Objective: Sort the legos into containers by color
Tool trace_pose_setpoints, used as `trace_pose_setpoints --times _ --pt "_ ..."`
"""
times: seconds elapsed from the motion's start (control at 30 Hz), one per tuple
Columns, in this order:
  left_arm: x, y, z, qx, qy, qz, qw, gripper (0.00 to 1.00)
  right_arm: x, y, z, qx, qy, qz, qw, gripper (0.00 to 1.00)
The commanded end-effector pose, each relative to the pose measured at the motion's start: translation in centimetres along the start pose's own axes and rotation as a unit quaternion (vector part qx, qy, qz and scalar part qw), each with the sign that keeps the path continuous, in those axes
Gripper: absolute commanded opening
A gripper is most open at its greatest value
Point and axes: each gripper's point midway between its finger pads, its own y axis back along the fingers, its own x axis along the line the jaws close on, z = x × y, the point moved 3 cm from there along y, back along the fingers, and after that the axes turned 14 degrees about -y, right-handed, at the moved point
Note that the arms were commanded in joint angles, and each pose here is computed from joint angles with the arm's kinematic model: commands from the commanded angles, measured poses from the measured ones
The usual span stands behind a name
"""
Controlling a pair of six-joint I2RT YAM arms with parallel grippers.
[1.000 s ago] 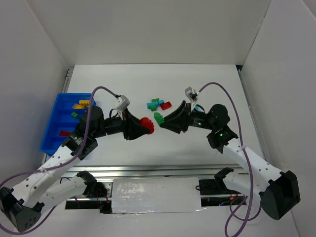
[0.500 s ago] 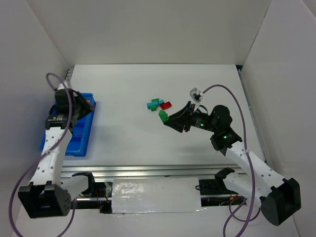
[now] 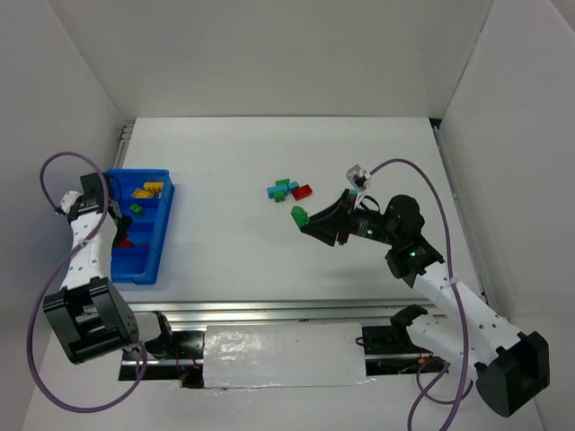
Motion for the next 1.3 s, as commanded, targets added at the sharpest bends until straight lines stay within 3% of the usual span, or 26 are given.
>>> trace_pose_setpoints --times 0.0,0.87,1.03,1.13,1.23,1.27 --pt "0.3 0.0 1.4 -0.017 0.045 -0.002 0.999 0.0 0.8 0.5 0.3 -0.004 0.018 0.009 1.0 0.0" --pt "-0.2 -0.7 0.9 -0.009 0.041 -0.039 0.998 0.0 1.5 0.9 -0.2 0.002 0.018 0.025 1.0 0.0" --pt "-0.5 -0.9 0.7 -0.003 0.038 -0.047 0.998 0.1 1.6 1.0 -0.2 0.003 0.019 0.027 0.999 0.0" --pt "-0.6 -1.2 0.5 0.003 0.035 -0.047 0.998 0.23 1.8 1.1 -0.4 0.003 0.021 0.032 0.999 0.0" --pt "-0.8 -1.4 0.2 0.008 0.033 -0.052 0.998 0.44 2.0 1.3 -0.5 0.005 0.022 0.035 0.999 0.0" --pt "-0.8 -1.4 0.2 0.007 0.035 -0.052 0.998 0.57 2.0 1.3 -0.5 0.005 0.022 0.037 0.999 0.0"
